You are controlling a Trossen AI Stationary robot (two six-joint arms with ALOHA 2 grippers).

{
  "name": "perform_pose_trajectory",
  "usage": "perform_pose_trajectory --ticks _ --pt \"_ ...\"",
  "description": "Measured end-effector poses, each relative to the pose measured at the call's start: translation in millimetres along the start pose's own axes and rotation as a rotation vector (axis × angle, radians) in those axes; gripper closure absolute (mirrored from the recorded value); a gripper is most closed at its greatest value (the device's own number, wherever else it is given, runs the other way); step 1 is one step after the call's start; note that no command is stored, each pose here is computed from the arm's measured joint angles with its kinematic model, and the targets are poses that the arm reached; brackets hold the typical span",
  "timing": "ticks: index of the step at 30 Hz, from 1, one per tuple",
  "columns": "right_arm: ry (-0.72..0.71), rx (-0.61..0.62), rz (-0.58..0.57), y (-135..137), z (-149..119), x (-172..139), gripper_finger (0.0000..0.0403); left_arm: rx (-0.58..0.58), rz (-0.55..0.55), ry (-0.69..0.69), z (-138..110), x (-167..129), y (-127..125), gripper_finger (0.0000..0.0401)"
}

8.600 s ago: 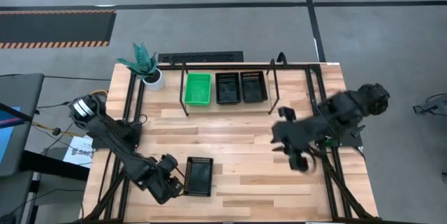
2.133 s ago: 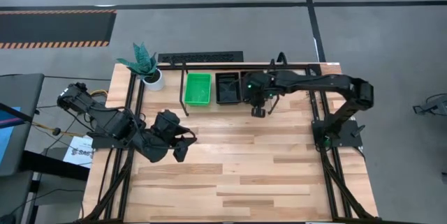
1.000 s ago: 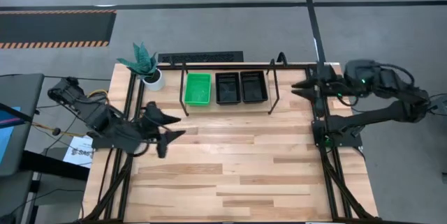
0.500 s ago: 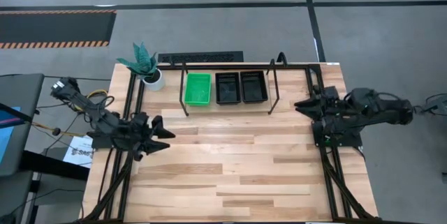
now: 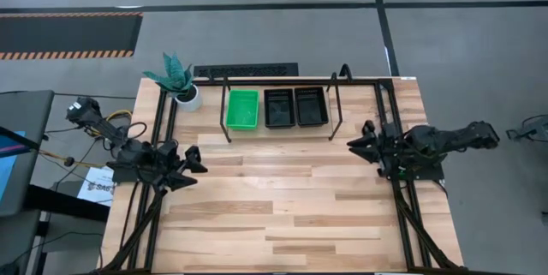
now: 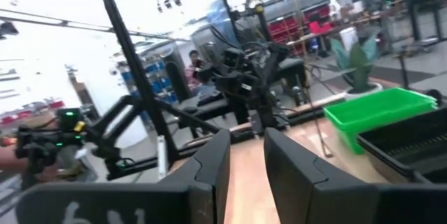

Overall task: Stack baskets on shelf by color
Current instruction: Return to Home Position

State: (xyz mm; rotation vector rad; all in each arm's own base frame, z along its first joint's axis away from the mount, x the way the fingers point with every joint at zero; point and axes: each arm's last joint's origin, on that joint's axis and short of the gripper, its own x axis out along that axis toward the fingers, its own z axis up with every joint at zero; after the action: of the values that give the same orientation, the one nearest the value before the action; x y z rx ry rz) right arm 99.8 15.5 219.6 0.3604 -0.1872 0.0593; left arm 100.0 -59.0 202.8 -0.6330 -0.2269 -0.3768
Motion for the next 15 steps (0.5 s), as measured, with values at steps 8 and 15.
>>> perform_pose_trajectory --ticks 8,15 --pt "-0.056 0.014 -0.085 -11.6 -27.5 -1.9 0.029 0.088 0.002 0.016 -2.7 -1.1 1.7 0.0175" --pt "-0.019 -0.079 -0.104 -13.2 -31.6 -2.0 0.029 0.102 0.028 0.058 -7.0 -1.3 4.3 0.0175"
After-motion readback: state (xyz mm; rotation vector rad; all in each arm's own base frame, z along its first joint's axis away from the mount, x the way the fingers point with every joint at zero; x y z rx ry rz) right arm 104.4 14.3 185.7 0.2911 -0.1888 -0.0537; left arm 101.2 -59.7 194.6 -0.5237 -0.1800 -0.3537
